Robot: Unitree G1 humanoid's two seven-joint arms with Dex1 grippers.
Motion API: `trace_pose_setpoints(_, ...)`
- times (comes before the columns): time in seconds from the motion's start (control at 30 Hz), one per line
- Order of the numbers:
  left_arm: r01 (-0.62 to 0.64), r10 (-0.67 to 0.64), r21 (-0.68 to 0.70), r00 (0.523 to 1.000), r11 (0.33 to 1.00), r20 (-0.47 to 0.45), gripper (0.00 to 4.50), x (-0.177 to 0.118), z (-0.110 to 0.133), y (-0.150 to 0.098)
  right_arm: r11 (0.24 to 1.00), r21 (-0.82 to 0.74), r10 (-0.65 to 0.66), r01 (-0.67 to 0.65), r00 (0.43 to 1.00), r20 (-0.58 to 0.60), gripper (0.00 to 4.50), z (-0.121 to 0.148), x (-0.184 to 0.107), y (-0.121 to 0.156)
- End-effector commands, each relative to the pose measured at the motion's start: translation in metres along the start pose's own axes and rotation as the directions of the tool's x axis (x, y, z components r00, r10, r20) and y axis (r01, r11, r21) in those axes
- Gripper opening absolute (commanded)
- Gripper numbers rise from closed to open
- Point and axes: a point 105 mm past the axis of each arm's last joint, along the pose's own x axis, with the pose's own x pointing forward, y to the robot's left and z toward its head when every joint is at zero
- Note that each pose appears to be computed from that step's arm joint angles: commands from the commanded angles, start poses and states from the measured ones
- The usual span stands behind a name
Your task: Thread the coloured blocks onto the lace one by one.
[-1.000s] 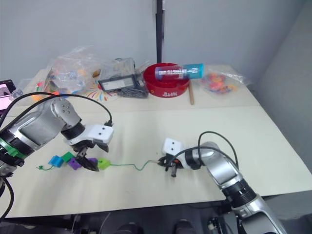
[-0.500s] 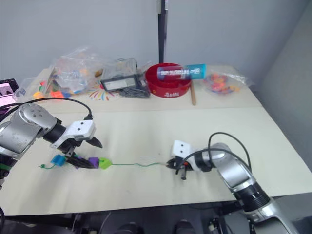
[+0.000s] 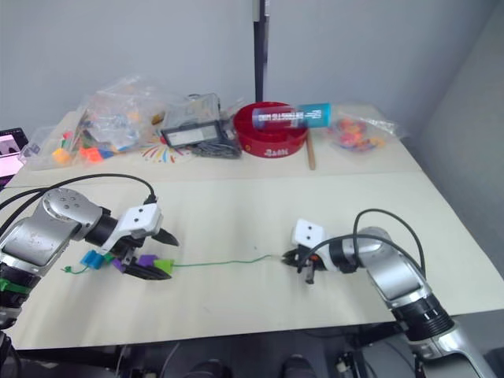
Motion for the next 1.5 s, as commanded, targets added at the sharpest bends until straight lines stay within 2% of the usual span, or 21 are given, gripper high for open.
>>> trace_pose_setpoints(0.03, -0.042, 0.044, 0.057, 0.999, 0.997, -0.025, 4.36, -0.003, -0.004, 0.002, 1.000, -0.007, 0.011, -0.011, 0.999, 0.037, 0.00, 0.009, 0.007, 0.005)
trace_pose_setpoints(0.17, -0.061, 0.069, 0.101, 0.995, 0.993, -0.075, 4.36, -0.004, -0.014, 0.007, 1.000, -0.005, 0.011, -0.011, 0.999, 0.033, 0.00, 0.008, 0.012, 0.005)
trace_pose_setpoints(0.47, -0.037, 0.057, 0.115, 0.982, 0.993, -0.177, 4.36, -0.008, -0.009, 0.008, 1.000, -0.008, 0.005, -0.005, 0.999, 0.036, 0.00, 0.010, 0.013, 0.002)
trace_pose_setpoints(0.53, -0.026, 0.046, 0.094, 0.974, 0.995, -0.223, 4.36, -0.010, -0.007, 0.008, 1.000, -0.007, 0.003, -0.003, 0.999, 0.040, 0.00, 0.011, 0.014, 0.002)
trace_pose_setpoints(0.7, 0.024, -0.003, 0.047, 0.915, 0.999, -0.404, 4.36, -0.014, -0.017, 0.004, 1.000, -0.005, 0.002, -0.002, 0.998, 0.056, 0.00, 0.015, 0.017, 0.004)
trace_pose_setpoints(0.77, 0.018, 0.000, 0.036, 0.898, 0.999, -0.439, 4.36, -0.012, -0.017, 0.006, 1.000, -0.004, 0.001, 0.000, 0.998, 0.060, 0.00, 0.015, 0.019, 0.005)
trace_pose_setpoints(0.93, 0.013, 0.010, 0.051, 0.899, 0.999, -0.437, 4.36, 0.001, -0.003, 0.011, 1.000, 0.007, -0.007, 0.006, 0.998, 0.066, 0.00, 0.016, 0.021, 0.008)
trace_pose_setpoints(1.13, 0.023, -0.007, 0.032, 0.904, 0.999, -0.428, 4.36, 0.014, -0.003, 0.005, 1.000, 0.014, -0.018, 0.017, 0.997, 0.069, 0.00, 0.016, 0.022, 0.009)
trace_pose_setpoints(1.43, 0.024, 0.001, 0.046, 0.874, 0.999, -0.486, 4.36, 0.024, -0.026, -0.004, 1.000, 0.014, -0.023, 0.022, 0.998, 0.067, 0.00, 0.017, 0.019, 0.008)
trace_pose_setpoints(1.47, 0.023, 0.003, 0.047, 0.874, 0.999, -0.486, 3.82, 0.025, -0.027, -0.004, 1.000, 0.013, -0.022, 0.021, 0.998, 0.067, 0.00, 0.017, 0.018, 0.008)
trace_pose_setpoints(1.5, 0.028, 0.000, 0.050, 0.872, 0.998, -0.490, 3.56, 0.026, -0.028, -0.005, 1.000, 0.013, -0.022, 0.021, 0.997, 0.068, 0.00, 0.017, 0.019, 0.008)
